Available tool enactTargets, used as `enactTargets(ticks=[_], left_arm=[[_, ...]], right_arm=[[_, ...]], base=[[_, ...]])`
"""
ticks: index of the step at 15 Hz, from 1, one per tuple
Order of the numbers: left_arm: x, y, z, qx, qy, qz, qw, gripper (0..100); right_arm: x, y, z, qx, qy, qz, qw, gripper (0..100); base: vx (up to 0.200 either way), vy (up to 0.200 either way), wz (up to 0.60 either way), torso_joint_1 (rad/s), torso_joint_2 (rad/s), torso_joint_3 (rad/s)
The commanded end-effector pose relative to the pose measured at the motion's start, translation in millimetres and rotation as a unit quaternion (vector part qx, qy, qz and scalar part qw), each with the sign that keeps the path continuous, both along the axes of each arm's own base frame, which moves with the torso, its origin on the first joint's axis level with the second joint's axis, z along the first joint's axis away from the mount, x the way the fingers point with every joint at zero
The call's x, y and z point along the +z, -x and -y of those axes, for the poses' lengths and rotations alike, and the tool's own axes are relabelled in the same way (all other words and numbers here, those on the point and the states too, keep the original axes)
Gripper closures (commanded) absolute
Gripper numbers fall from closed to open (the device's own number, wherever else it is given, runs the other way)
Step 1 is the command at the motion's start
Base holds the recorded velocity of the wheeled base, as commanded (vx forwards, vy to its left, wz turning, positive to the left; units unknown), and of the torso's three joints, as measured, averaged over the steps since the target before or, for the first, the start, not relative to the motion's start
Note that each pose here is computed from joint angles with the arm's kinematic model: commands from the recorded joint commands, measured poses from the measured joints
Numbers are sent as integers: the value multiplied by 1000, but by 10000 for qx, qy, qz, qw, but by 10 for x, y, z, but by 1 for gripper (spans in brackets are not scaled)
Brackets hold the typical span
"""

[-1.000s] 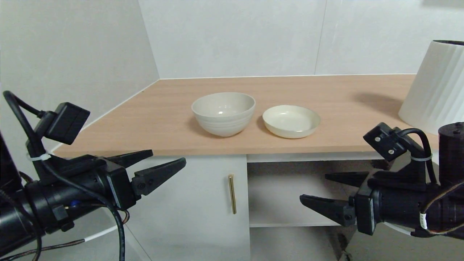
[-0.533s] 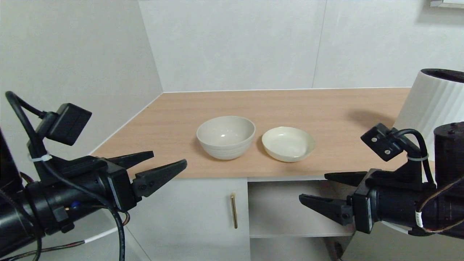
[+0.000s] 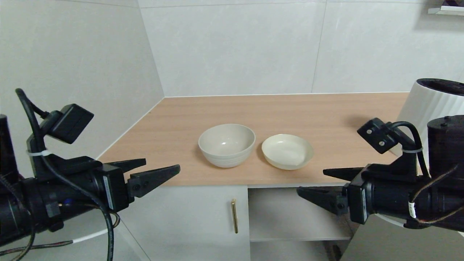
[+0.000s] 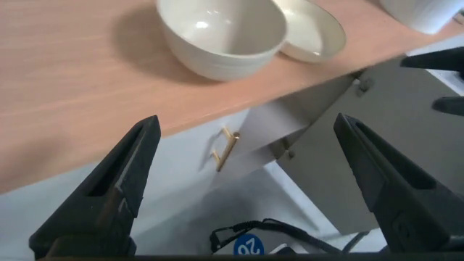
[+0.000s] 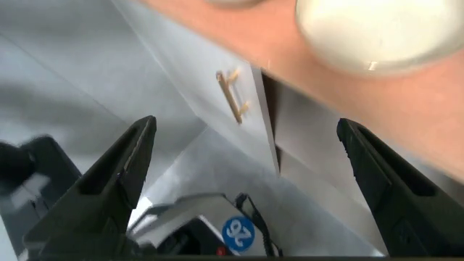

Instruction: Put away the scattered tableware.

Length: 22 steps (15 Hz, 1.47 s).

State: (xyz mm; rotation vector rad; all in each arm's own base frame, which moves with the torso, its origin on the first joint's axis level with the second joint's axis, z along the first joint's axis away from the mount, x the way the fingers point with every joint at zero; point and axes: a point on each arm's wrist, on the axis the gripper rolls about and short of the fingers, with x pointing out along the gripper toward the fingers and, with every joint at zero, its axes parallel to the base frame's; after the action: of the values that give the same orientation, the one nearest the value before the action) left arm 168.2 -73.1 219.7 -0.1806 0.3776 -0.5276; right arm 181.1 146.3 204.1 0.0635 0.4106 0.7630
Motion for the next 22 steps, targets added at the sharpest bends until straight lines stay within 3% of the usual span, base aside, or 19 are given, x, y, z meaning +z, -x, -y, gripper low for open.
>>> enactTargets(ticks=[1,3,4,5,7,8,11,15,17,22], left_arm=[[92,-17,-64,178,2,-39,9998,0],[165,-15,-80,127,-104,-451,9988,0],[190,-31,-69,6,-87,-540,9985,0],[230,-105,-39,-110,0,-557,9984,0],[317,-266,21,-21,415,-704,9967,0],[327,-298,37,0,522,-769,9957,0],[285,-557,128,232,890,-1283,9875,0],[152,-786,208,448,1113,-1765,9770,0],[146,-841,228,500,1205,-1845,9741,0],[-13,-1156,357,875,1676,-2430,9514,0]], right_arm=[[168,-69,-2,-267,-149,-233,9993,0],[335,-85,36,-629,-44,-801,9948,0],[382,-107,36,-742,-108,-848,9936,0],[389,-125,43,-825,-142,-854,9928,0],[375,-143,34,-883,-106,-859,9923,0],[368,-155,30,-947,-78,-850,9918,0],[313,-377,-33,-1297,64,-870,9877,0],[316,-589,-79,-1482,67,-855,9852,0],[298,-618,-61,-1543,85,-876,9841,0],[228,-877,42,-2120,149,-921,9728,0]], base=[[0,0,0,0,0,0],[0,0,0,0,0,0],[0,0,0,0,0,0],[0,0,0,0,0,0],[0,0,0,0,0,0],[0,0,0,0,0,0],[0,0,0,0,0,0],[0,0,0,0,0,0],[0,0,0,0,0,0],[0,0,0,0,0,0]])
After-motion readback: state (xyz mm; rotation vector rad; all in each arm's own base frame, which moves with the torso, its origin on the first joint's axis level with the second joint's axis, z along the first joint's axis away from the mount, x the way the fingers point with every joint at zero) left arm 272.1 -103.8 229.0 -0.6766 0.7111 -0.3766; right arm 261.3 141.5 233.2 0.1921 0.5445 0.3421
